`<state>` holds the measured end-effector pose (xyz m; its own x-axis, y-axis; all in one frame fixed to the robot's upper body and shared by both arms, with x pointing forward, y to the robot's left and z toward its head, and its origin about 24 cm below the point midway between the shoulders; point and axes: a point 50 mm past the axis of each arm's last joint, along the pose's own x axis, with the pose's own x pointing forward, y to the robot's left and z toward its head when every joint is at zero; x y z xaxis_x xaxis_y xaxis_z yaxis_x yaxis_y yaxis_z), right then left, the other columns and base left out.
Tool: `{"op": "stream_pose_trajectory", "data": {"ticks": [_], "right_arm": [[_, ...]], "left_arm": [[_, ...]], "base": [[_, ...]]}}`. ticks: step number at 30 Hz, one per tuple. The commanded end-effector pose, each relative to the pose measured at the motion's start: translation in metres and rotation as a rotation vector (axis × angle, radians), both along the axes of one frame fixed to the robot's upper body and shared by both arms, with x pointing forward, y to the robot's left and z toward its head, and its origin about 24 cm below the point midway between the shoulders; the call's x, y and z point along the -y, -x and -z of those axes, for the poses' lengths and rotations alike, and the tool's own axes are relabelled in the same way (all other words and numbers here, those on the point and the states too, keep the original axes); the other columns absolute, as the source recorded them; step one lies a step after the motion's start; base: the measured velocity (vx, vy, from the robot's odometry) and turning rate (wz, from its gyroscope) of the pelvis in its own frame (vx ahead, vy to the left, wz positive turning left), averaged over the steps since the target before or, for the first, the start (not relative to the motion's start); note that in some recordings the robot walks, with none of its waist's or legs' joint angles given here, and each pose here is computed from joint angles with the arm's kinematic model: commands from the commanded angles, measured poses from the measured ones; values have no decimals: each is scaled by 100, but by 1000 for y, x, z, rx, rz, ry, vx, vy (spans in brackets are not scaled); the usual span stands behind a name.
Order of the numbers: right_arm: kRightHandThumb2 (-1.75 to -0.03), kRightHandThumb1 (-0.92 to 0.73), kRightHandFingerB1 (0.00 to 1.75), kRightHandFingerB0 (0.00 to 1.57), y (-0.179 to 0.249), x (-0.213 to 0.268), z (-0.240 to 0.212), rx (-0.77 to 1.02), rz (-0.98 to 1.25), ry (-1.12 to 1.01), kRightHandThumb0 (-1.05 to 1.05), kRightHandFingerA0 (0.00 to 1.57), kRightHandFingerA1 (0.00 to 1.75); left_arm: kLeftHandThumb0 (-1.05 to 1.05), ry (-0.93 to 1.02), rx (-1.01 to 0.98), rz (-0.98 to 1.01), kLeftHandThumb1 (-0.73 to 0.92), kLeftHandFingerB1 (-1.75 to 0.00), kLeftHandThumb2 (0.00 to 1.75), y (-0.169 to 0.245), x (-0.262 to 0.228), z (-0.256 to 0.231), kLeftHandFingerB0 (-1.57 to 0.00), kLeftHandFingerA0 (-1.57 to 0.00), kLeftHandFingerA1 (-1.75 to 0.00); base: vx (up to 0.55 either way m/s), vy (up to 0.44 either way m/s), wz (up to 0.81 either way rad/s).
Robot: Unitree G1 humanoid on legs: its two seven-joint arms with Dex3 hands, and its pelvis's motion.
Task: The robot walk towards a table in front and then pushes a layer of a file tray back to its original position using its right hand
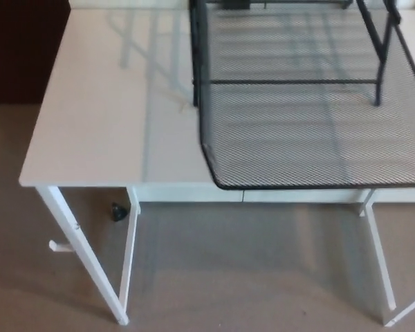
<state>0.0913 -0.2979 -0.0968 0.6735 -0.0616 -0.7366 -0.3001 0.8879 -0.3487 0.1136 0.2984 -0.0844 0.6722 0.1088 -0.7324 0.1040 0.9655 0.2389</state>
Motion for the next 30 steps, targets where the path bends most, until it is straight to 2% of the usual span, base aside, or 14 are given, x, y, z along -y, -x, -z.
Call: {"op": "stream_pose_trajectory", "data": {"ticks": [1, 7, 8, 9, 19, 30], "right_arm": [[-65, -48, 46, 45, 0, 1, 0, 5, -8, 10, -32, 61, 53], [-65, -47, 46, 45, 0, 0, 0, 8, -19, 12, -32, 62, 53], [-56, -54, 40, 48, 1, 1, 0, 4, -23, 15, -23, 66, 48], [-66, -48, 46, 44, 1, 1, 0, 1, -26, 18, -33, 62, 53], [-66, -48, 45, 44, 0, 0, 0, -9, -46, 30, -34, 60, 52], [-66, -48, 46, 45, -4, -1, 0, -14, -74, 40, -33, 62, 54]], "left_arm": [[-12, -29, -5, 10, 47, -49, 89, 2, -6, -3, -17, -39, -59], [-13, -48, -7, 22, 46, -49, 88, 2, -7, -3, -18, -40, -59], [-13, -44, -11, 14, 46, -49, 88, 3, -6, -2, -18, -39, -59], [-12, -44, -12, 12, 46, -49, 88, 3, -6, -2, -18, -41, -60], [-13, -58, -8, 29, 46, -49, 89, 3, -7, -3, -18, -41, -60], [-13, -67, -12, 48, 47, -48, 89, -2, -7, -5, -17, -40, -59]], "base": [[201, 222, -1], [53, 30, 7], [55, -83, 10], [50, -120, 6], [-7, -206, 2], [17, 105, -3]]}}
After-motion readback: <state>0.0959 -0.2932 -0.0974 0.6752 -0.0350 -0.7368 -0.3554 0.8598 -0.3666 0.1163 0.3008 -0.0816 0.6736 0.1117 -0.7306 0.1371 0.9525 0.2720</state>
